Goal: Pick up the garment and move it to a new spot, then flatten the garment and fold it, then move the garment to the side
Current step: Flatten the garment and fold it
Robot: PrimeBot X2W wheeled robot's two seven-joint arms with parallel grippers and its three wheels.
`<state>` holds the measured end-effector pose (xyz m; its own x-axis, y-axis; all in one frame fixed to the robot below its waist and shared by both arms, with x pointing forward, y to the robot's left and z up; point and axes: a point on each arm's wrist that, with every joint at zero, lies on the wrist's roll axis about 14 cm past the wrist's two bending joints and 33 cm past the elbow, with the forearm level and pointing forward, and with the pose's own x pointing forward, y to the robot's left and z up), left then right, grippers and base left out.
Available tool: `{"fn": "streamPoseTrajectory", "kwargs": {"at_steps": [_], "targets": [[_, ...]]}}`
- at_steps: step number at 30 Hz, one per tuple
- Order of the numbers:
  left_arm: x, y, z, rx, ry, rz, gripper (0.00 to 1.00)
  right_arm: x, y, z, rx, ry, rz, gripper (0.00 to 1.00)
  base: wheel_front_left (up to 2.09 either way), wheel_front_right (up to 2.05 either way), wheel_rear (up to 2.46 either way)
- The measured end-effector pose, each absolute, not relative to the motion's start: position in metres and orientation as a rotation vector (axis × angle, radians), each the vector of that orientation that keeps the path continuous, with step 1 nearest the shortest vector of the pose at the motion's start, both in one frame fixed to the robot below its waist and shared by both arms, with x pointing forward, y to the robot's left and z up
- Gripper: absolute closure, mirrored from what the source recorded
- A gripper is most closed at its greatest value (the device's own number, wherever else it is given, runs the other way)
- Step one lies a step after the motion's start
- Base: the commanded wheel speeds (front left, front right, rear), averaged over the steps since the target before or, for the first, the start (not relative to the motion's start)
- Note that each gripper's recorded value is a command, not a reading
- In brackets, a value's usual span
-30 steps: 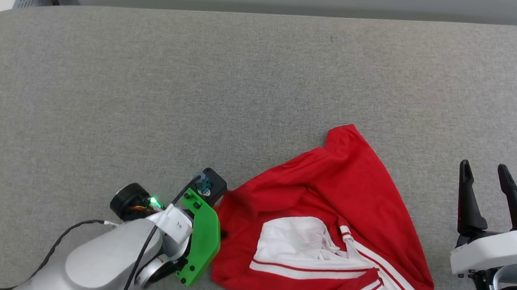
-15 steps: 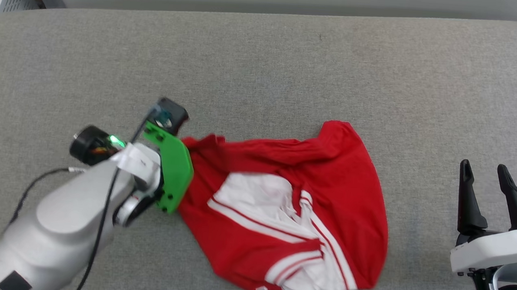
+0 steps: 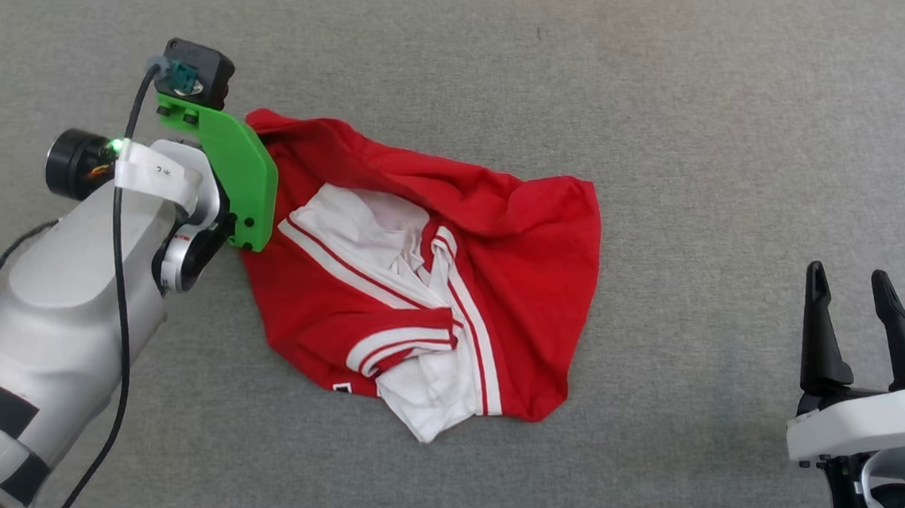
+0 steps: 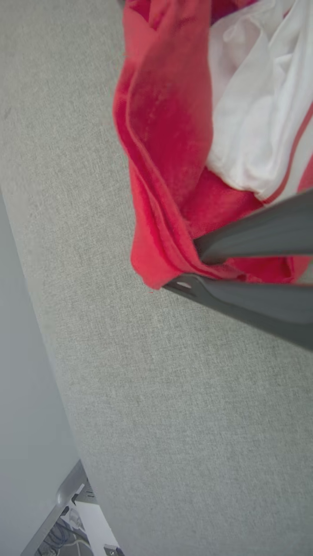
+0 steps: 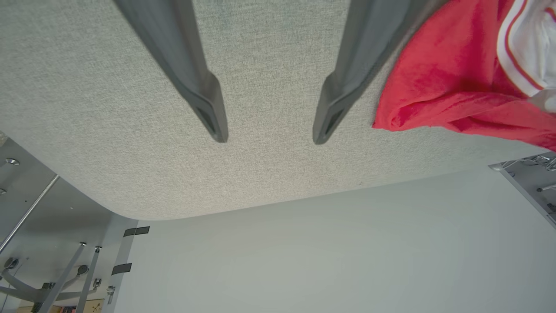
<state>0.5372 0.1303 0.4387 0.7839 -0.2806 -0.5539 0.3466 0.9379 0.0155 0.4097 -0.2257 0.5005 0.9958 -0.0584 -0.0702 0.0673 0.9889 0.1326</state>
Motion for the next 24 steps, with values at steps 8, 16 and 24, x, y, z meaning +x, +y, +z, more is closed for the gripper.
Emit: {"fn": "streamPoseTrajectory", "kwargs": {"at_steps": [8, 16, 24], "targets": [[0.534, 0.12, 0.42, 0.035, 0.606, -0.351, 0.0, 0.406, -0.232, 0.499, 0.131, 0.067, -0.084, 0.0, 0.0, 0.0, 0.0], [0.526, 0.131, 0.446, -0.021, 0.412, -0.285, 0.0, 0.407, -0.225, 0.514, 0.126, 0.03, -0.058, 0.0, 0.0, 0.0, 0.0], [0.498, 0.14, 0.484, -0.056, 0.19, -0.202, 0.0, 0.406, -0.21, 0.53, 0.12, 0.001, -0.011, 0.0, 0.0, 0.0, 0.0]]}}
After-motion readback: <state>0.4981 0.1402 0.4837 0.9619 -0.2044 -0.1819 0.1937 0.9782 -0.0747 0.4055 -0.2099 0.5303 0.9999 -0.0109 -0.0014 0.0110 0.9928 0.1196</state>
